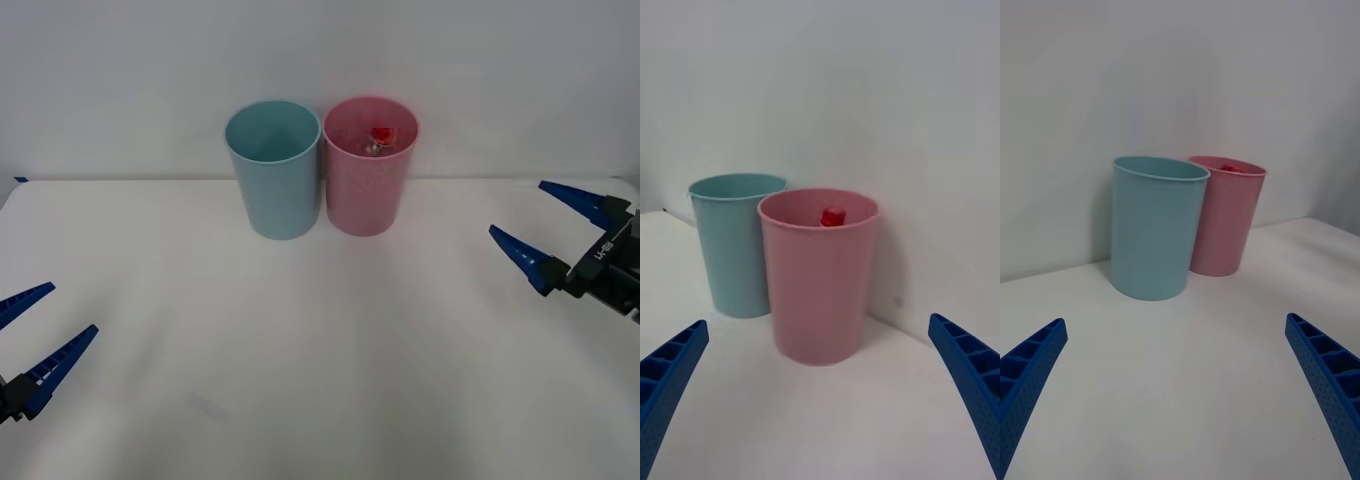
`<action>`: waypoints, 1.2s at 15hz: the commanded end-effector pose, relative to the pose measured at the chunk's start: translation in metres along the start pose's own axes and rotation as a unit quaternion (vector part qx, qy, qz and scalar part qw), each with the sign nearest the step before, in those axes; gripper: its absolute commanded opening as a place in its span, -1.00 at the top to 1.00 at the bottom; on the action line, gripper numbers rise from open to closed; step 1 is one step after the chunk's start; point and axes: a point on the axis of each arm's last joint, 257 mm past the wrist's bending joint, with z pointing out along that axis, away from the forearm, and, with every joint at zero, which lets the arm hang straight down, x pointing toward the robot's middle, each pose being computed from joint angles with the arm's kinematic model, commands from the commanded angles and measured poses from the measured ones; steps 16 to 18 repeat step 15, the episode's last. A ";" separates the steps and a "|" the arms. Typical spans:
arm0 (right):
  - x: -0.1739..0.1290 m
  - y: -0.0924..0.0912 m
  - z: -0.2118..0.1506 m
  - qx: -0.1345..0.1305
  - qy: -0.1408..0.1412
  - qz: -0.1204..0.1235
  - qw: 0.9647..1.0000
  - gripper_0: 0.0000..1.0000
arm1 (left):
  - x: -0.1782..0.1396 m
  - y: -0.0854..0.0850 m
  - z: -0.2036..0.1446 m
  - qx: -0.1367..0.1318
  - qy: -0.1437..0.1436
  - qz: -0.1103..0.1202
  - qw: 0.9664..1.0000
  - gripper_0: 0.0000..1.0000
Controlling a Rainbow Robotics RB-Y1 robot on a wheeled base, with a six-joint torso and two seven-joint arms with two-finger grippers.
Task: Grasp the object on the table and drop it into the matching bin: aluminum can to the light blue bin, PET bottle to the pink bin.
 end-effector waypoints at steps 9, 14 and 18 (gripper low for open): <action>0.034 0.037 -0.104 0.030 0.055 0.035 0.997 -1.00 | 0.000 0.000 0.000 0.000 0.000 0.000 1.000 -1.00; 0.038 0.040 -0.108 0.031 0.061 0.038 0.997 -1.00 | 0.000 0.000 0.000 0.000 0.000 0.000 1.000 -1.00; 0.038 0.040 -0.108 0.031 0.061 0.038 0.997 -1.00 | 0.000 0.000 0.000 0.000 0.000 0.000 1.000 -1.00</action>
